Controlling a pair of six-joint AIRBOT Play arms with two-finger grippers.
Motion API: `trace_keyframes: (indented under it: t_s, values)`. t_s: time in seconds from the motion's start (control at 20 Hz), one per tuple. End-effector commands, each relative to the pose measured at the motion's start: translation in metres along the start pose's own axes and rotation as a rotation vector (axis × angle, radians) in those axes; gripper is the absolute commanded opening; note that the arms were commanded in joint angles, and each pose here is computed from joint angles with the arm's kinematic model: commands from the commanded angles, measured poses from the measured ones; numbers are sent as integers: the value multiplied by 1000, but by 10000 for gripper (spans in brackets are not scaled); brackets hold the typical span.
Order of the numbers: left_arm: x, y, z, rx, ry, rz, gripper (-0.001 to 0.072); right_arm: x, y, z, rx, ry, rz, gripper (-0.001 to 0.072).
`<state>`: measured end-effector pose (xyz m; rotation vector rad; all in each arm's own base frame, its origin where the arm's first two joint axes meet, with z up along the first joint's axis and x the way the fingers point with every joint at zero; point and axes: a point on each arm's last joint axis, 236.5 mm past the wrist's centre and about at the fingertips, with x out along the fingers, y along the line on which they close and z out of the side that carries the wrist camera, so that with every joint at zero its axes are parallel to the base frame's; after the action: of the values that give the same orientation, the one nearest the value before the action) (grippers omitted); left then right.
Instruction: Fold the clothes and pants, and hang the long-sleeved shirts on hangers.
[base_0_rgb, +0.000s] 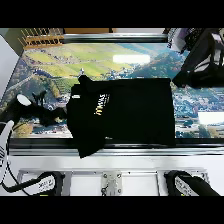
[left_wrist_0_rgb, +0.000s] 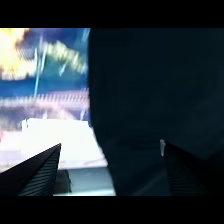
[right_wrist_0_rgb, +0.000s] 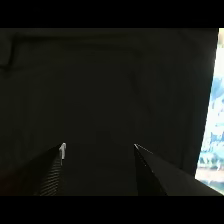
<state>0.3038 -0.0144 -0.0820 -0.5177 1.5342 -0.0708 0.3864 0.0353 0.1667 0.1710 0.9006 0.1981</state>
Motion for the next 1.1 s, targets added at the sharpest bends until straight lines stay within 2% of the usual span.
trace_keyframes:
  t_s: [0.0,0.15,0.35,0.5,0.55,0.6,0.65,0.75,0.9,1.05]
  values:
    - [32,11,-42,-44,39,-15,694,-13,9,-48,9,22,18,470]
    - [36,-12,-32,-34,-16,-101,693,-23,12,-56,10,4,17,470]
    - [48,-35,-27,44,-39,-95,693,-26,13,-55,11,-7,17,470]
    - [64,-50,-34,74,45,-93,692,-27,12,-55,29,-7,15,471]
    - [66,-55,-34,89,67,-96,588,-27,11,-55,30,-7,14,471]
    - [66,-63,-30,110,75,-99,435,-27,11,-55,29,-7,13,471]
    - [66,-68,-25,128,66,-100,336,-26,8,-56,33,-5,6,472]
    - [62,-76,-17,148,42,-103,7,-22,-8,-69,81,34,-17,473]
    - [56,-71,-15,129,50,-109,7,-9,-58,-124,274,179,-89,473]
    - [57,-63,-33,109,101,-114,7,7,-101,-204,654,321,-167,473]
